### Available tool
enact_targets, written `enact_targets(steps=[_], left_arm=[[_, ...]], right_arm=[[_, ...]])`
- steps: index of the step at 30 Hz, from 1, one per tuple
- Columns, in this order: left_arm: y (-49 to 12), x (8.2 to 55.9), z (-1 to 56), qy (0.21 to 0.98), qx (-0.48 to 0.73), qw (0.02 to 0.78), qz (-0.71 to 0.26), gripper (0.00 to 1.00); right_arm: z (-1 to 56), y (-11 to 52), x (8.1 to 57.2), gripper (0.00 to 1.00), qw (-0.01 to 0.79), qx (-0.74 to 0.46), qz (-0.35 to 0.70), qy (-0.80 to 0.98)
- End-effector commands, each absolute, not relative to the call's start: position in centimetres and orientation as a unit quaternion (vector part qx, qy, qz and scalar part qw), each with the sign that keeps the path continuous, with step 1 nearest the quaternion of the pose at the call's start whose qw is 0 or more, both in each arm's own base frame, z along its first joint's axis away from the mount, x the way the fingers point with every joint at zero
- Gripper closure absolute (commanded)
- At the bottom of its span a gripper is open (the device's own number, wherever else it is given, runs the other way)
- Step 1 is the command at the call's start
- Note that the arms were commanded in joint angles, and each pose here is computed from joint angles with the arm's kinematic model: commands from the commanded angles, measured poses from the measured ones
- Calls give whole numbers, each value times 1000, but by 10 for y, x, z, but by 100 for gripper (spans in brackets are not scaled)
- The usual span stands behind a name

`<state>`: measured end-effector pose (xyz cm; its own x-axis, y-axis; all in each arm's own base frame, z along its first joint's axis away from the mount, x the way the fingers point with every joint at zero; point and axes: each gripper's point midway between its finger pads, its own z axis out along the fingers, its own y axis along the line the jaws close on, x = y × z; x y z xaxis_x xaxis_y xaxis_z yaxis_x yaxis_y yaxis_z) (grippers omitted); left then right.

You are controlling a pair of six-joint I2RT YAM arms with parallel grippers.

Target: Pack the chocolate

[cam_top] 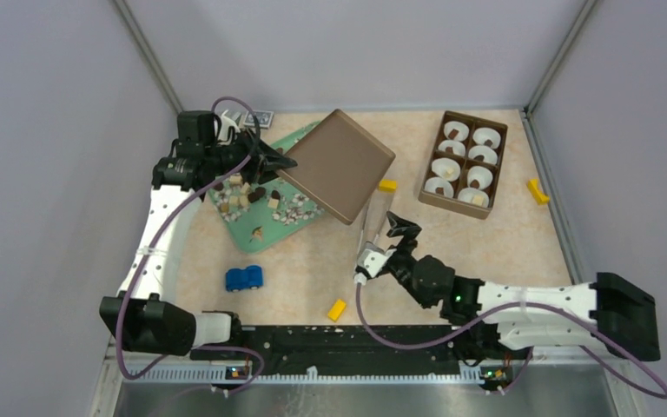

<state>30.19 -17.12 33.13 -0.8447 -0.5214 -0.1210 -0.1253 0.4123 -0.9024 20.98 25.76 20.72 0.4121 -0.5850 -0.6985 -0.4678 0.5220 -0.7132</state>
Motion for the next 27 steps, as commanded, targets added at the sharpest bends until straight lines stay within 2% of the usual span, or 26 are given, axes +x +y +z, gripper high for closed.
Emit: enact_targets(steps=[1,9,16,23,27], left_arm=[[-173,290,360,797,-159,231,-536,93],[-173,284,356,797,-157,226,-537,93],[-173,281,352,798,-157,221,-539,93],[-174,280,350,797,-156,217,-541,92],[-174,278,351,796,-154,218,-543,92]], right_arm=[[264,252,228,10,768,-407,-132,477],[264,276,235,10,798,-404,-188,406],[269,286,245,15,805,-407,-193,387],[270,296,259,25,800,-427,-189,376],[271,297,264,38,801,-426,-186,377]])
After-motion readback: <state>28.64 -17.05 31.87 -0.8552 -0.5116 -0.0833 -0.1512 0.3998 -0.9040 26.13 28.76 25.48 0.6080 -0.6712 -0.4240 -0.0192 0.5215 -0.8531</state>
